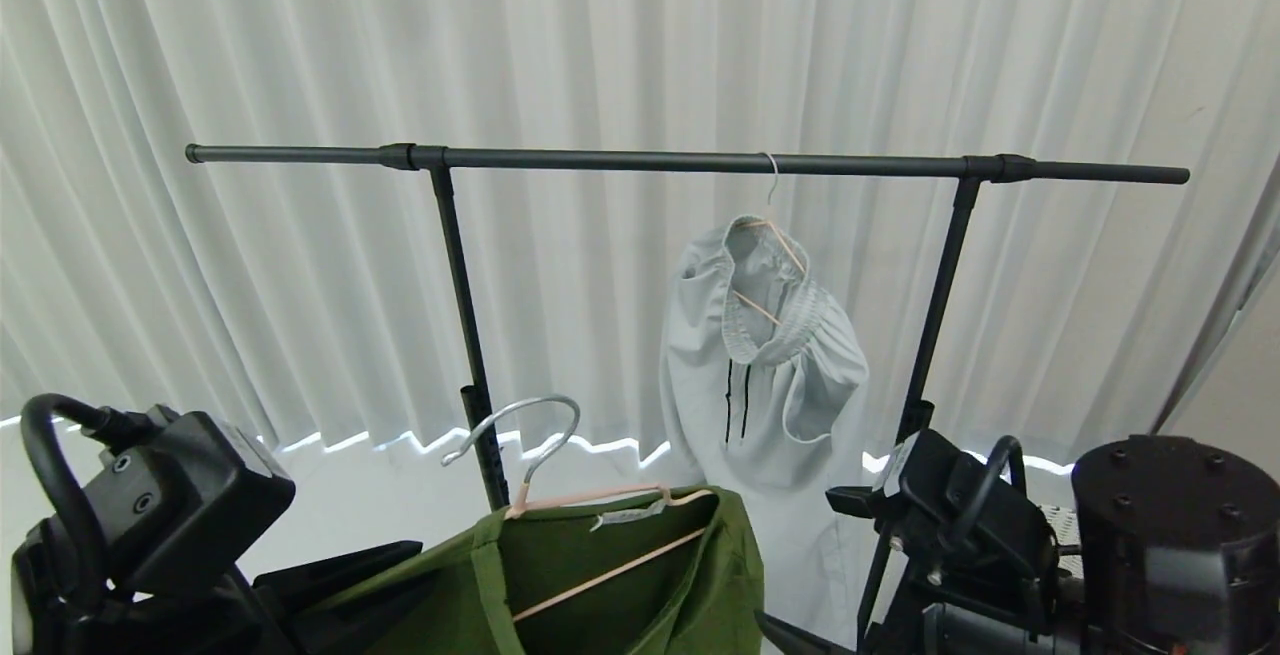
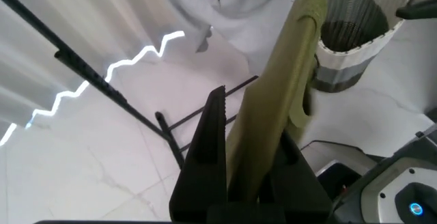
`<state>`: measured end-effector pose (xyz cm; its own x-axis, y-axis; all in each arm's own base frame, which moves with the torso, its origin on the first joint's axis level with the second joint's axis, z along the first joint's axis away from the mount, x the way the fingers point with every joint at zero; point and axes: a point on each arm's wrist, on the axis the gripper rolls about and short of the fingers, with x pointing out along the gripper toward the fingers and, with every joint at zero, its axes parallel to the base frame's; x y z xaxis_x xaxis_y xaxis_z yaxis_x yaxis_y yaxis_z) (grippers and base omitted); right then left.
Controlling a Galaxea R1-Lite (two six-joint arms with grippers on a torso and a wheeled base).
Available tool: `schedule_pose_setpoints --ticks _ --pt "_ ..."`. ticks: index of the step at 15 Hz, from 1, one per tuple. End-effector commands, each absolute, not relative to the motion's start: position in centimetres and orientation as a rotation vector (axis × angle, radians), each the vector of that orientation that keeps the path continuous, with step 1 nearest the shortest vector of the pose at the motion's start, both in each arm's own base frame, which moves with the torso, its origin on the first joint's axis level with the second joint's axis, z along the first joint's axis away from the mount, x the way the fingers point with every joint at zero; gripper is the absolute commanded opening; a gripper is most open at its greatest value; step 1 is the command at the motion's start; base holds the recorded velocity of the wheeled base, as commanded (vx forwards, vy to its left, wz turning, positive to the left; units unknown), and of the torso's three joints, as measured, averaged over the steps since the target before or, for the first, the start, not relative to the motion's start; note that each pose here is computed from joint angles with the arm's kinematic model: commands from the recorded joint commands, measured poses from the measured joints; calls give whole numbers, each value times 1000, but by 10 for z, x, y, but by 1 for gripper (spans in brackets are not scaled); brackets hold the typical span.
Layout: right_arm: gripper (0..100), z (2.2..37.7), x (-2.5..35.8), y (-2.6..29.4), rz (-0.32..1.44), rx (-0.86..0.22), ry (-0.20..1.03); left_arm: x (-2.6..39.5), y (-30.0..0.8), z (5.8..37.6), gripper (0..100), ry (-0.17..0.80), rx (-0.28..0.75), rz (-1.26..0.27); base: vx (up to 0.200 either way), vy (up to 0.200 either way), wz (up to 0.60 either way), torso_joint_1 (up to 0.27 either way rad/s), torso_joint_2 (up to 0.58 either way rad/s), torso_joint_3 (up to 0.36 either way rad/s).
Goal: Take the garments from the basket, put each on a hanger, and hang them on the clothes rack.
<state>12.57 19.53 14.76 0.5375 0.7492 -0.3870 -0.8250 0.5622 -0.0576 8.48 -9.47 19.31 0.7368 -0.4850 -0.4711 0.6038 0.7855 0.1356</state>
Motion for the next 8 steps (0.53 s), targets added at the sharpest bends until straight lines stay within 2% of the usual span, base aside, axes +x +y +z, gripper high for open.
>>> schedule_pose_setpoints --ticks 1,3,5,8 --pt "100 162 123 196 990 -236 280 78 -97 194 0 414 300 -666 0 0 0 0 0 0" --pt "100 168 125 207 1053 -298 248 66 -101 193 0 399 323 -761 0 0 0 0 0 0" --pt "100 168 113 222 1191 -371 230 59 -106 190 0 400 350 -827 0 0 0 0 0 0" --pt "100 163 96 250 1305 -405 223 51 -112 189 0 394 374 -906 0 0 0 0 0 0"
